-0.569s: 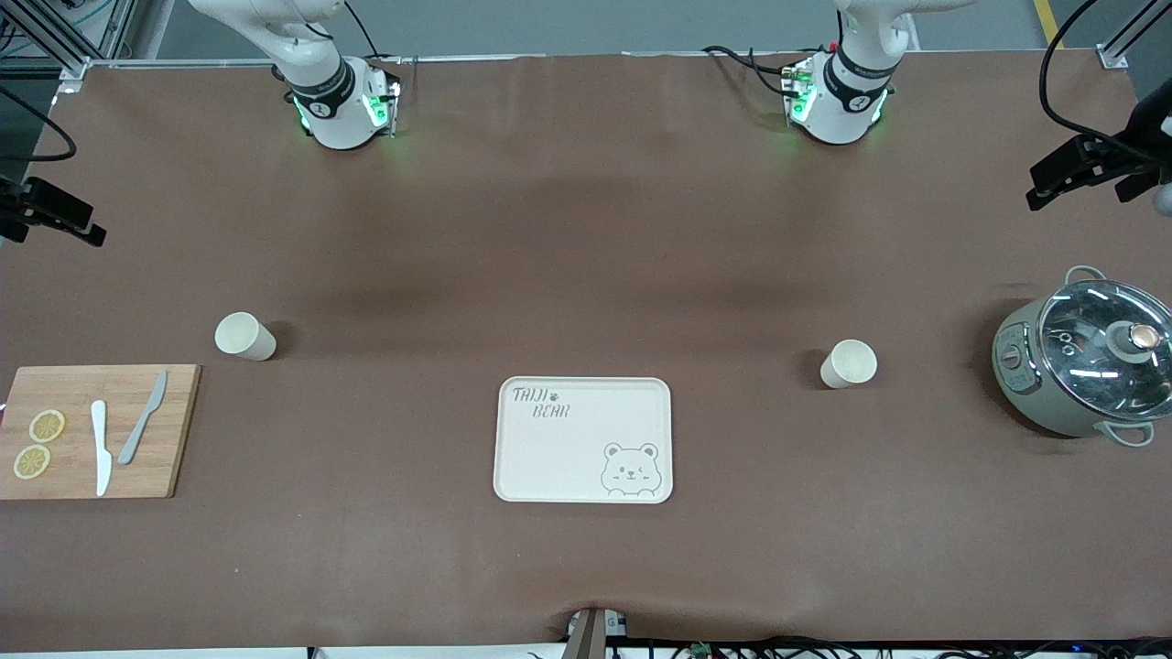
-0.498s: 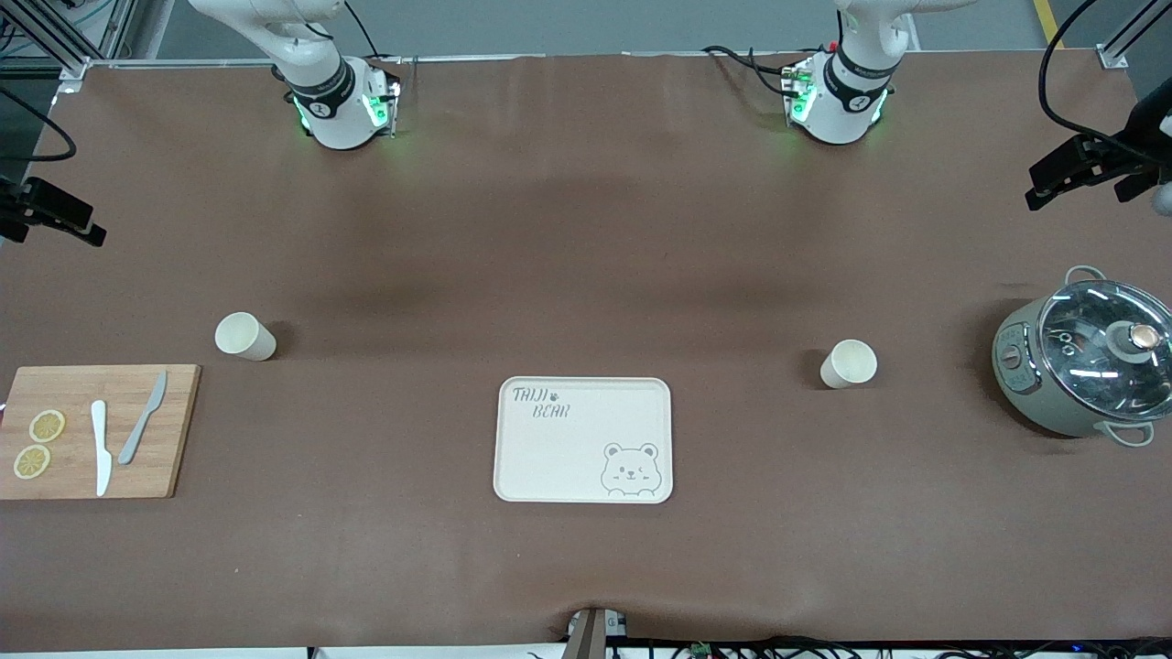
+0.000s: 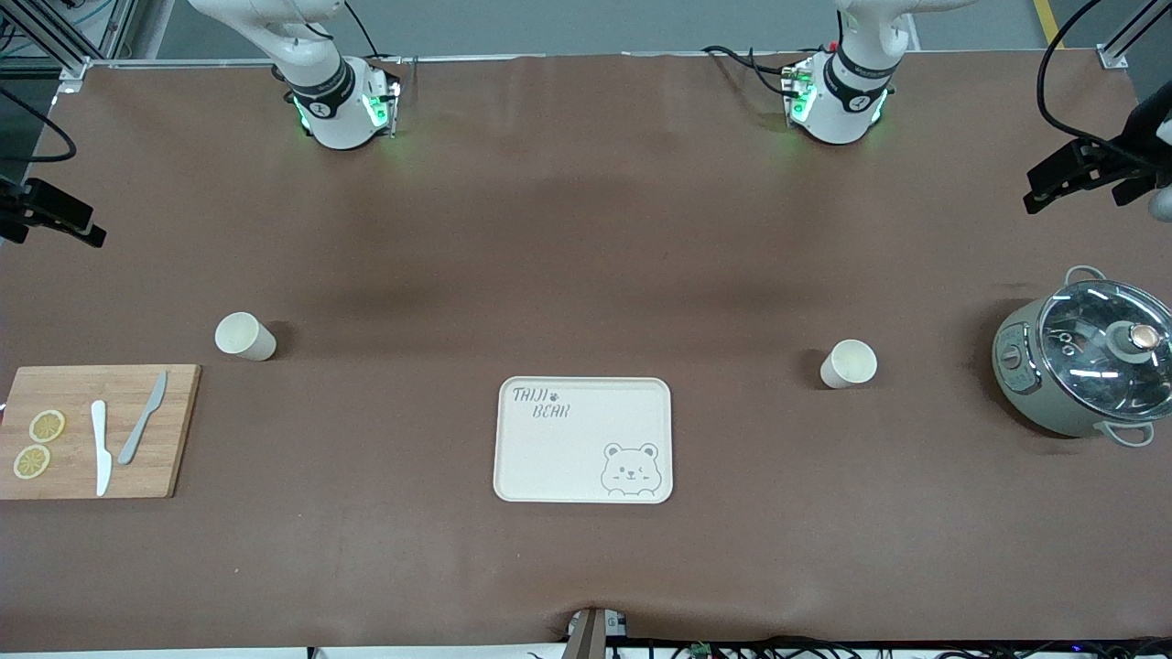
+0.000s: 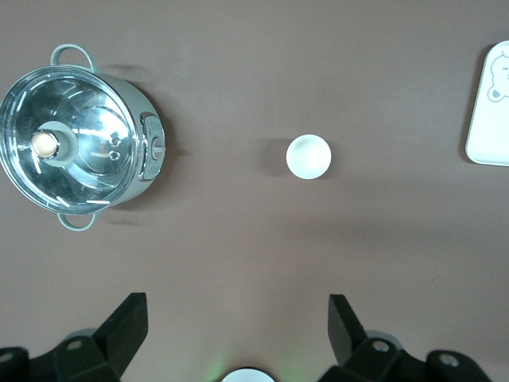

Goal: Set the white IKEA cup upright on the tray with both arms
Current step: 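Move the left gripper toward the white cup beside the pot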

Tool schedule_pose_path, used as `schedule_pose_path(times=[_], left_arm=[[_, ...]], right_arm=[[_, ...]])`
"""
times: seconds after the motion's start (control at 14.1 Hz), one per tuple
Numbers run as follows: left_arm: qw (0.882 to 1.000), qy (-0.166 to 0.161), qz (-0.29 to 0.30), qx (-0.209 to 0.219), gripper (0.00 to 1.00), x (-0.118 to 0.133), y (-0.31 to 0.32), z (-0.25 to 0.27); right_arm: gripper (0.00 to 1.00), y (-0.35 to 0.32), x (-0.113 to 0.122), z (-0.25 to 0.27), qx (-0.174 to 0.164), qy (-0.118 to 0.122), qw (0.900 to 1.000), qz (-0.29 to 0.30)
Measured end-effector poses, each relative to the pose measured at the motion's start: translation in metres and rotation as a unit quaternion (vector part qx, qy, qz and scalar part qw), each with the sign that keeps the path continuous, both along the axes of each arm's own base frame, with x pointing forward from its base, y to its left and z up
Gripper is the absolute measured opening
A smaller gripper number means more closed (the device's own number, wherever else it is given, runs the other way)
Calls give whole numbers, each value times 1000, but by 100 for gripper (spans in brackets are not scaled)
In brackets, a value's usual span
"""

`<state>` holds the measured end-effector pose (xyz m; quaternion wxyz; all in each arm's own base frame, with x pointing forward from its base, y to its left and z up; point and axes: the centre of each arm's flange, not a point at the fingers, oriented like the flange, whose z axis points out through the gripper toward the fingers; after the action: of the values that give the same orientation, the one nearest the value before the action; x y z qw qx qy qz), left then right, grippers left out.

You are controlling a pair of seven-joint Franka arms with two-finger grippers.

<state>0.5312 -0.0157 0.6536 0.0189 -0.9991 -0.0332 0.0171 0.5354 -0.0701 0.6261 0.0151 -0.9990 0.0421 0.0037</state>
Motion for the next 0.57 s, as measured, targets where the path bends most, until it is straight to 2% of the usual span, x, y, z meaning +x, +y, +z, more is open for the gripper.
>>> schedule_pose_path(times=[0.28, 0.57], left_arm=[[1000, 7, 5, -3, 100, 26, 5, -32], [1000, 20, 14, -3, 100, 39, 7, -69]], right_arm=[[100, 0, 6, -10, 0, 8, 1000, 0], [100, -1, 9, -14, 0, 10, 1000, 0]])
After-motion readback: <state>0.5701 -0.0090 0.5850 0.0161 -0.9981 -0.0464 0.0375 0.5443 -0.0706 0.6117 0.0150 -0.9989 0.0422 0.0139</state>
